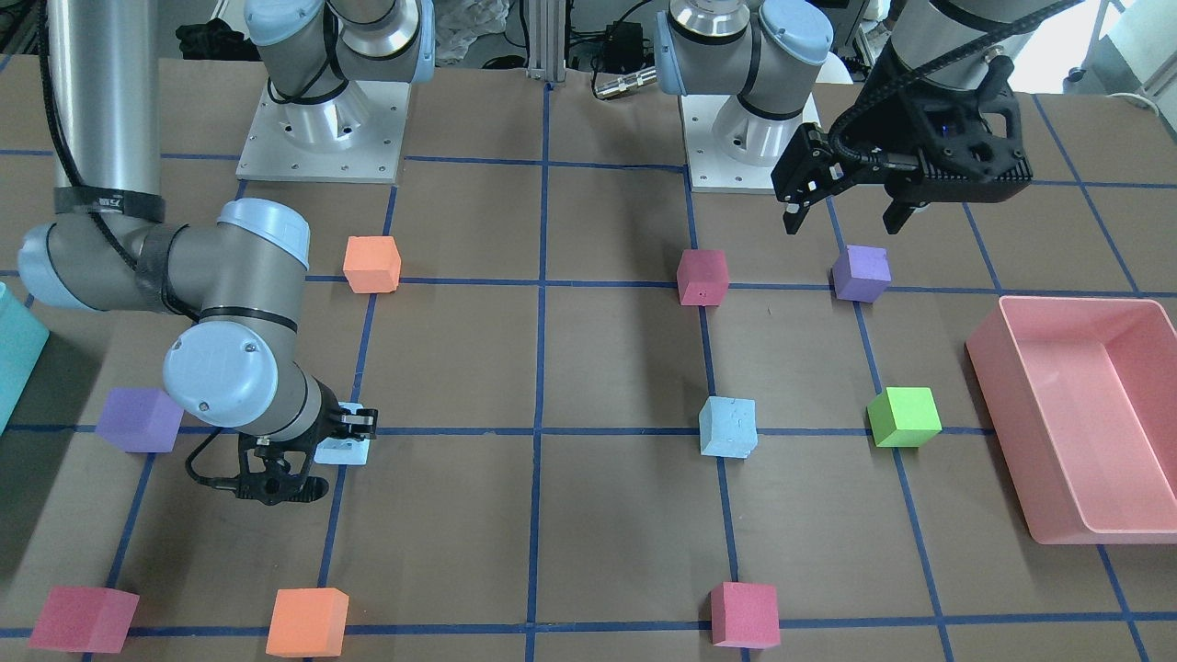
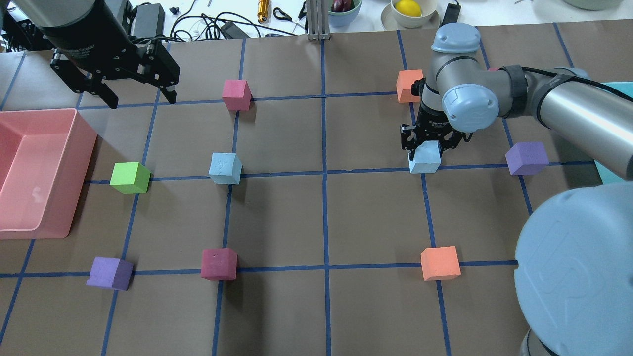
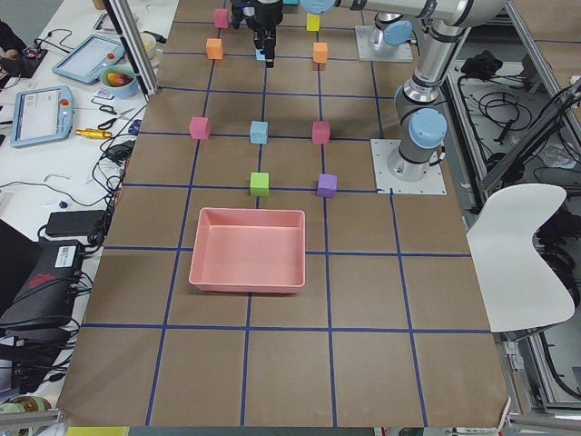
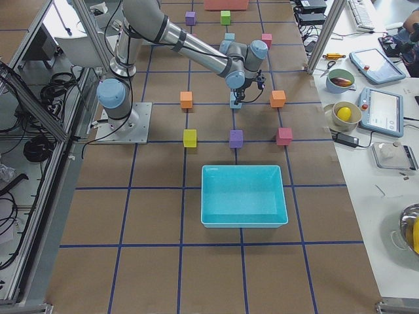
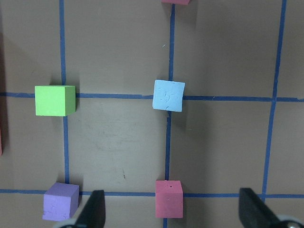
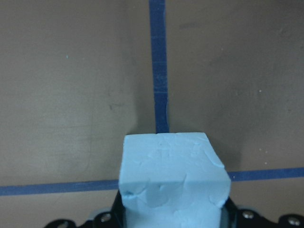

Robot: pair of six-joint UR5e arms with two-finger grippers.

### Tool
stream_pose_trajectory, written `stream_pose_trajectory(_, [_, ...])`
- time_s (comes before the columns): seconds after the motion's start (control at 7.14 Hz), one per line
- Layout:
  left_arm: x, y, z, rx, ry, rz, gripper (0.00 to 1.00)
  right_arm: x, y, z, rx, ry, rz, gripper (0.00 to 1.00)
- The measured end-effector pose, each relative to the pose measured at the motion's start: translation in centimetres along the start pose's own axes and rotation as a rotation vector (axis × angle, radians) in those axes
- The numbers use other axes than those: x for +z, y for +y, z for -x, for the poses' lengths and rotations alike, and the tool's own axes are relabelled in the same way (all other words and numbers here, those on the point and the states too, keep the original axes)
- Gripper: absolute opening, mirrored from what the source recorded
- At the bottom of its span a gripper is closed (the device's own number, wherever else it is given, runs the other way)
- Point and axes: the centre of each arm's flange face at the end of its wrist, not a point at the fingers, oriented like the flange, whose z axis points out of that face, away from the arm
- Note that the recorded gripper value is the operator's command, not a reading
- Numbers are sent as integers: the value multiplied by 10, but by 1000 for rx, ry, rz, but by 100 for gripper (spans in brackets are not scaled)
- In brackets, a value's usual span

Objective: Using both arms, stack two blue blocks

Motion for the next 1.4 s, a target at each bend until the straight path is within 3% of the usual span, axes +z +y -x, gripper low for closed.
stream_pose_trajectory(0.42, [2, 3, 0, 3, 2, 4, 100, -70, -16, 23, -11, -10, -100, 0])
stream_pose_trajectory(0.7, [5, 5, 0, 6, 0, 11, 100, -105, -43, 80, 33, -46, -157, 0])
stream_pose_trajectory(1.12, [34, -4, 1, 2, 3, 34, 100, -101, -98, 165, 61, -70, -214, 0])
stream_pose_trajectory(1.4, [97, -26, 3, 12, 8, 5, 100, -78, -117, 203, 68, -74, -214, 0])
